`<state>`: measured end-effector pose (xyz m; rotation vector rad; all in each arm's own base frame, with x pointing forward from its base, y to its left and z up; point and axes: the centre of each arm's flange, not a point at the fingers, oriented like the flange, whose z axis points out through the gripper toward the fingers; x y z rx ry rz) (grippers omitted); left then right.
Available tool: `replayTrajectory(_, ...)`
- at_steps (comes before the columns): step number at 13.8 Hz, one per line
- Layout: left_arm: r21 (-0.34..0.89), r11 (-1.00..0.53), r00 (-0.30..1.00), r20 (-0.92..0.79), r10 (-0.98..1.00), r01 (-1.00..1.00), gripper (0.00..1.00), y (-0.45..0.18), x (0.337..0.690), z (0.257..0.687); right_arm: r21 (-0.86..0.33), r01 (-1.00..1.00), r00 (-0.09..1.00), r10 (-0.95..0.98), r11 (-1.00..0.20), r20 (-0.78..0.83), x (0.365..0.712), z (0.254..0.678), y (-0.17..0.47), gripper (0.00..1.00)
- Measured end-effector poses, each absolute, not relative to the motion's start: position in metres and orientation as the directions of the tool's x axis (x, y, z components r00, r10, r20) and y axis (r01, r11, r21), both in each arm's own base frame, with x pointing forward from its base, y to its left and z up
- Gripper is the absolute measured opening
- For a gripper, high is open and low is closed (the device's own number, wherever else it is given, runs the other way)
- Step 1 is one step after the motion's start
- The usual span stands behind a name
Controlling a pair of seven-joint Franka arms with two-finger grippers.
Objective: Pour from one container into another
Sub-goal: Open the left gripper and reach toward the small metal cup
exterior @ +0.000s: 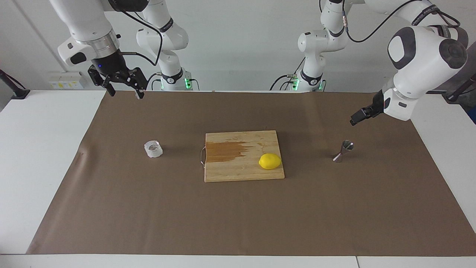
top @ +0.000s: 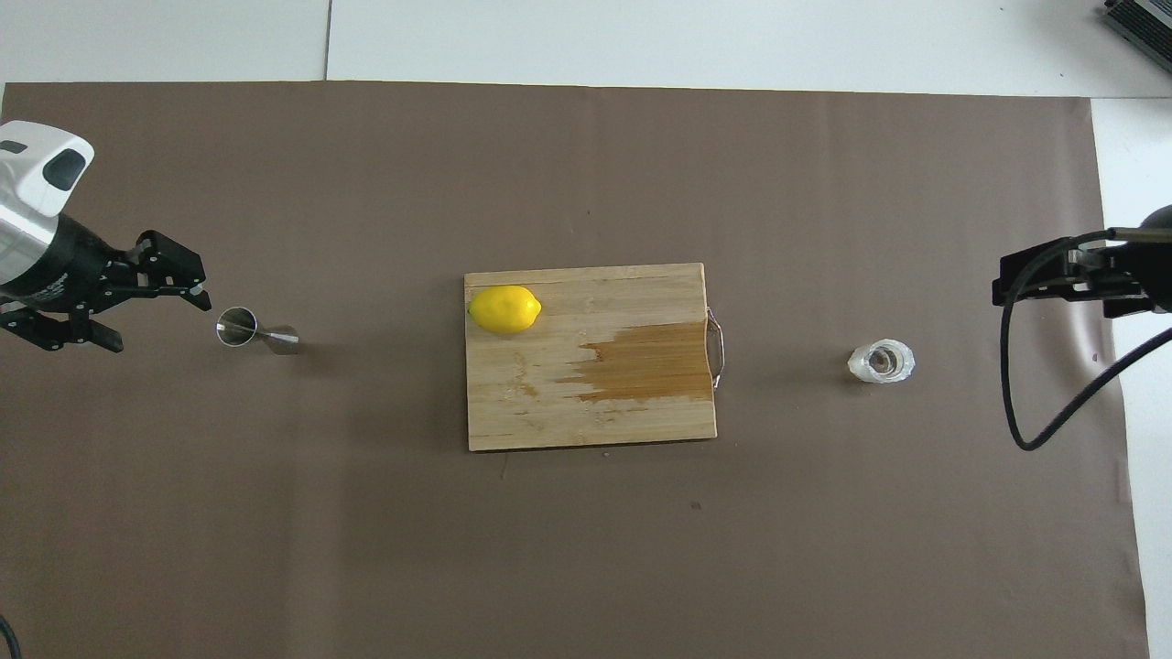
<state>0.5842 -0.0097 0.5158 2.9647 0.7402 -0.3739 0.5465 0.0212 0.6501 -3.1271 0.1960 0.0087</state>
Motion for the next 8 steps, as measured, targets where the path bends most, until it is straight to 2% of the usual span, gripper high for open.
replayTrajectory(4,0.069,-0.57,0.561,-0.31,0.768,0.819,1.0,0.025,0.582,0.466,-0.008,-0.125,0.992,-0.125,-0.992,-0.006,0.547,0.65,0.021,1.0)
replayTrajectory(6,0.122,-0.366,0.383,-0.403,0.831,0.922,1.0,0.044,0.563,0.439,-0.008,-0.125,0.992,-0.125,-0.992,-0.006,0.547,0.65,0.021,1.0)
replayTrajectory(8,0.123,-0.169,0.207,-0.475,0.855,0.978,1.0,0.054,0.546,0.424,-0.008,-0.125,0.992,-0.125,-0.992,-0.006,0.547,0.65,0.021,1.0)
